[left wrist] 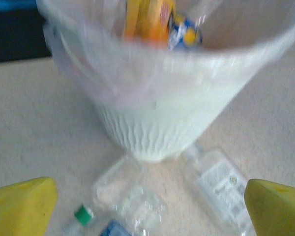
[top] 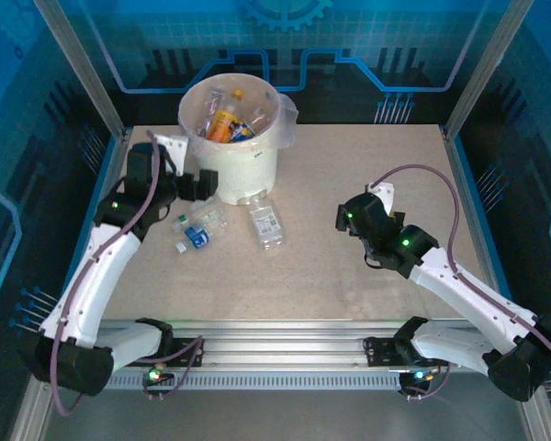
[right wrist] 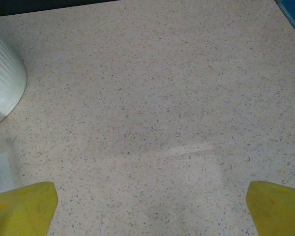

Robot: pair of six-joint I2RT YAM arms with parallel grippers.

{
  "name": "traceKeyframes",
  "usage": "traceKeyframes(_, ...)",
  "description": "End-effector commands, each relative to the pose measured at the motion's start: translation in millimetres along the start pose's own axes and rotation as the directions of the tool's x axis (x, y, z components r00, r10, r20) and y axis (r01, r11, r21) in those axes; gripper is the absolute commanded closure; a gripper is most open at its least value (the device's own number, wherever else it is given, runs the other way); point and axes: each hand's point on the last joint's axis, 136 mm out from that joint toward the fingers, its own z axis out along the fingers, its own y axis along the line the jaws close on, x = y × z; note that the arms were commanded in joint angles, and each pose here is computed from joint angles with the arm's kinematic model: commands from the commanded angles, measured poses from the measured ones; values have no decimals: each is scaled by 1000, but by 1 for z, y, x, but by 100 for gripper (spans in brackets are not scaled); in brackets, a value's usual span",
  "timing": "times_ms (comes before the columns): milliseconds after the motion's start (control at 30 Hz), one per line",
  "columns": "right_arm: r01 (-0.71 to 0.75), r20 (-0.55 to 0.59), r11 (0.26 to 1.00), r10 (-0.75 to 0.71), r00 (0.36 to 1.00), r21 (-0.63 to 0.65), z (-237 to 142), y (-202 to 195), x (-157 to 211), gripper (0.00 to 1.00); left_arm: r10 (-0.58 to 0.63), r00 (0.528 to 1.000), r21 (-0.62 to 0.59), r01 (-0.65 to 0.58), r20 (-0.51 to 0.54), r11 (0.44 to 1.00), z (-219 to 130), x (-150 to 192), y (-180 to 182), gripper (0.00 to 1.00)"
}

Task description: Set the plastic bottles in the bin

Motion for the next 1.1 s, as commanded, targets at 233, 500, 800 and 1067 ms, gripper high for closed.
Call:
traceKeyframes(233, -19, 23, 999, 19, 1000, 26, 0, -8, -6, 0, -127, 976, 12, 132, -179, 991, 34, 107, 1, 1)
traceKeyframes(500, -6, 12, 1000, 6, 1000, 29, 2, -5, -6, 0, -37, 977, -100, 16, -212, 995, 79, 139, 26, 1)
traceKeyframes(800, -10, 4, 999, 10, 1000, 32, 5, -3, -5, 0, 93, 950, -91, -125, -297, 988, 108, 158, 30, 1)
traceKeyframes(1067, 2, -10, 999, -1, 1000, 33, 9, 1, -4, 0, 176, 918, -46, -205, -355, 978, 122, 169, 22, 1)
